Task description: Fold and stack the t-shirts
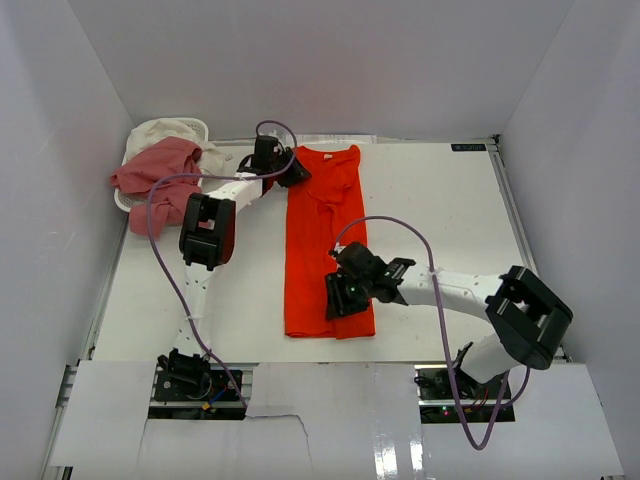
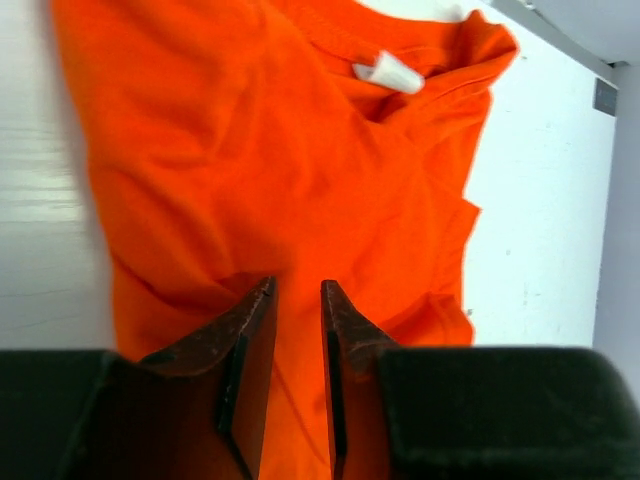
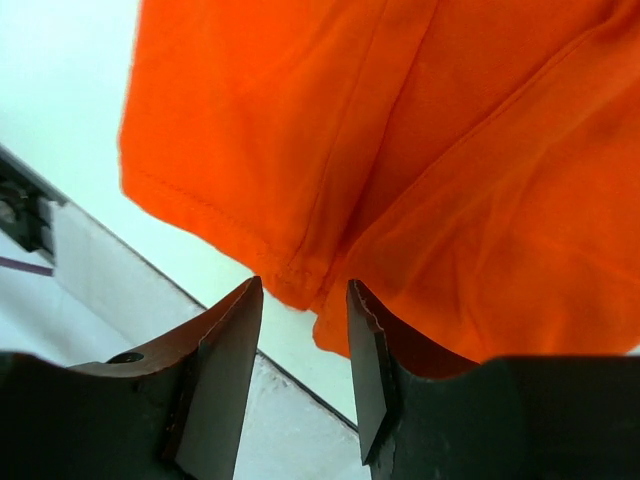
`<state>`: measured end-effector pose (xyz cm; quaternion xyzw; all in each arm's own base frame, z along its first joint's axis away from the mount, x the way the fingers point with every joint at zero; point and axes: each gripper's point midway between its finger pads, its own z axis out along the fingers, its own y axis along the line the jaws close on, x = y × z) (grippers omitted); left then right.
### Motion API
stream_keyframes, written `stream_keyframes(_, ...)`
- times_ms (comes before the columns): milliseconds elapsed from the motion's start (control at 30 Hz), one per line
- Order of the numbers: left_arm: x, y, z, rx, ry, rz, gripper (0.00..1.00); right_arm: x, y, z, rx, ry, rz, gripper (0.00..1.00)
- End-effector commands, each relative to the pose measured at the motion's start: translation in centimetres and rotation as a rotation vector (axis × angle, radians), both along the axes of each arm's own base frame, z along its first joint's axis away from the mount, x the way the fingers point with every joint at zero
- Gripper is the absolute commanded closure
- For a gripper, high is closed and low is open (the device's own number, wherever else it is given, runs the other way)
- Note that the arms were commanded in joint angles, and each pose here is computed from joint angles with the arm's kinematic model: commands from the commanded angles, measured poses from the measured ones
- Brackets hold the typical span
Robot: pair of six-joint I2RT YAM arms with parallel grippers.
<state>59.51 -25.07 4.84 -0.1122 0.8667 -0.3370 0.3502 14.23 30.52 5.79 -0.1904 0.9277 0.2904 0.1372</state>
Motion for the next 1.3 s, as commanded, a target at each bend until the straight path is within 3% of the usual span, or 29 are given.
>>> stream_keyframes(0,0.2,-2.2,9.5,-0.05,-0.164,-0.061,0.64,-0.3,-0.3,-1.3,-0.108,0.0,0.013,0.55)
stream_keyframes(167,0.0,-4.6,9.4,-0.087,-0.182,-0.138,0.61,-0.8,-0.7,-2.3,-0.208,-0.012,-0.003,0.55)
stream_keyframes(467,-1.1,-8.5,7.4,-0.129,-0.163,-0.235,0.6,-0.9,-1.9,-1.6,-0.231,-0.047,-0.046,0.56)
stream_keyframes(733,-2.0,-9.4,3.6,-0.124,-0.094,-0.252,0.6,-1.2,-1.2,-2.5,-0.208,-0.02,-0.029,0.66)
stream_keyframes(1167,-2.6,-9.1,0.0,-0.1,-0.033,-0.245,0.62,-1.6,-1.2,-3.9,-0.248,-0.003,-0.011,0.59)
stream_keyframes(1233,-2.6,-9.0,-0.2,-0.097,-0.029,-0.242,0.63,-1.6,-1.2,-4.2,-0.254,0.0,-0.009,0.67)
stream_keyframes(1267,-2.6,-9.0,-0.3,-0.095,-0.025,-0.241,0.63,-1.6,-1.2,-4.2,-0.254,0.001,-0.01,0.82)
